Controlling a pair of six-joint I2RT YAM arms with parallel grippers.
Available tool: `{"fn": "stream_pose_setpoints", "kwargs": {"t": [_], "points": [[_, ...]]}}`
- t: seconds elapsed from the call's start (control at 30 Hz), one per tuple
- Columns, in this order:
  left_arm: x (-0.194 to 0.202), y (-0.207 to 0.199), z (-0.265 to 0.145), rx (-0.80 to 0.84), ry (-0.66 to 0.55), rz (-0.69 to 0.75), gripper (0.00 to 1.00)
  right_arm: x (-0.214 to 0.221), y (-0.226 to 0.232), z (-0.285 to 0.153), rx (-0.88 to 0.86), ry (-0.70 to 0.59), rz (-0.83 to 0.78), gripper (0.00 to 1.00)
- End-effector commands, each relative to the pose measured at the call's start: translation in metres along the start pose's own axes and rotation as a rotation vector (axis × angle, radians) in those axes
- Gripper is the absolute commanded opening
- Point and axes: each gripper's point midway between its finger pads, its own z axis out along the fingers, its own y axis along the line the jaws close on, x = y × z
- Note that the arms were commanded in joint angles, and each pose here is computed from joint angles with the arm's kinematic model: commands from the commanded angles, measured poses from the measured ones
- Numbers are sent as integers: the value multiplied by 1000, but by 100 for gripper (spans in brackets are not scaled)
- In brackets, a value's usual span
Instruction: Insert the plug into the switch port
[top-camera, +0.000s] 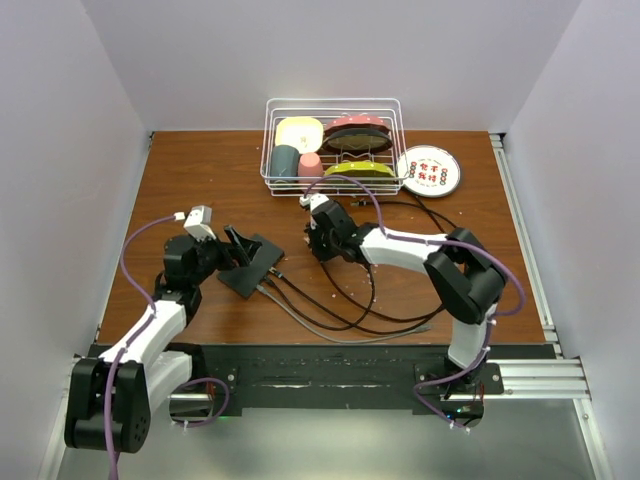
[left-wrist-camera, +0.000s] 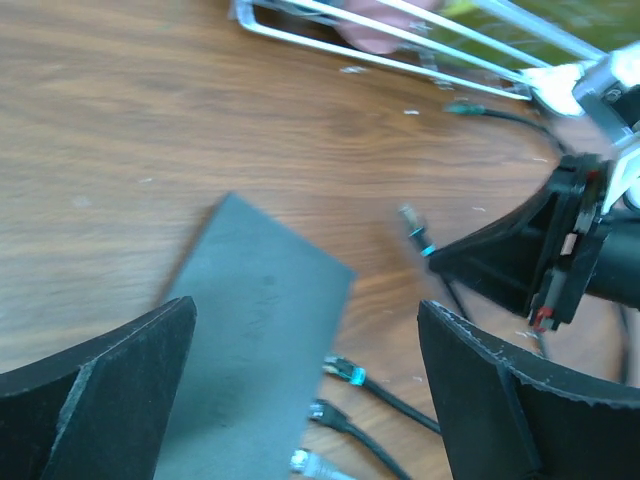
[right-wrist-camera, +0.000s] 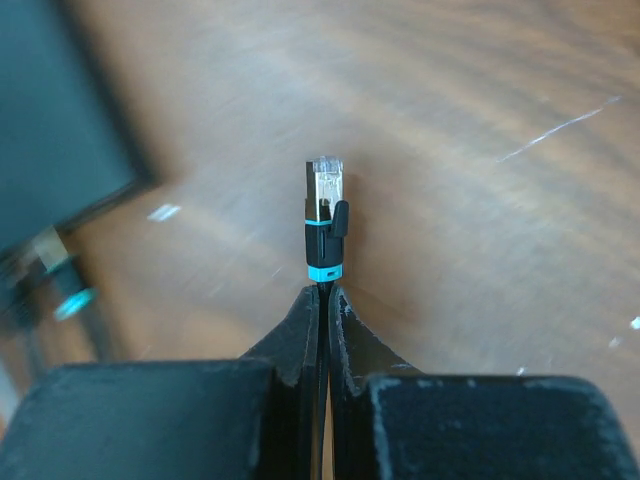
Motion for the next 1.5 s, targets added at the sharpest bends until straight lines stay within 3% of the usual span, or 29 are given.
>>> {"fn": "stream_pose_setpoints", "kwargs": {"t": [0.0, 0.4, 0.67, 0.83, 1.17, 1.43, 1.47], "points": [[-16, -42, -7, 220, -74, -14, 96, -33, 33, -39, -166, -133, -70, 0], [-4, -77, -12, 439, -24, -34, 85, -35, 114, -85, -517, -239, -130, 0], [-1, -79, -9, 457, -8, -39, 79, -49, 125, -97, -558, -274, -109, 0], [1, -85, -10, 479, -9, -38, 67, -51, 129, -100, -579, -285, -104, 0], [5, -94, -8, 505, 10, -52, 59, -60, 133, -112, -597, -313, -92, 0], [3, -98, -10, 514, -14, -63, 42, -57, 137, -115, -634, -311, -100, 0], [2, -98, -10, 515, -16, -71, 34, -56, 138, -115, -636, -310, -100, 0]]}}
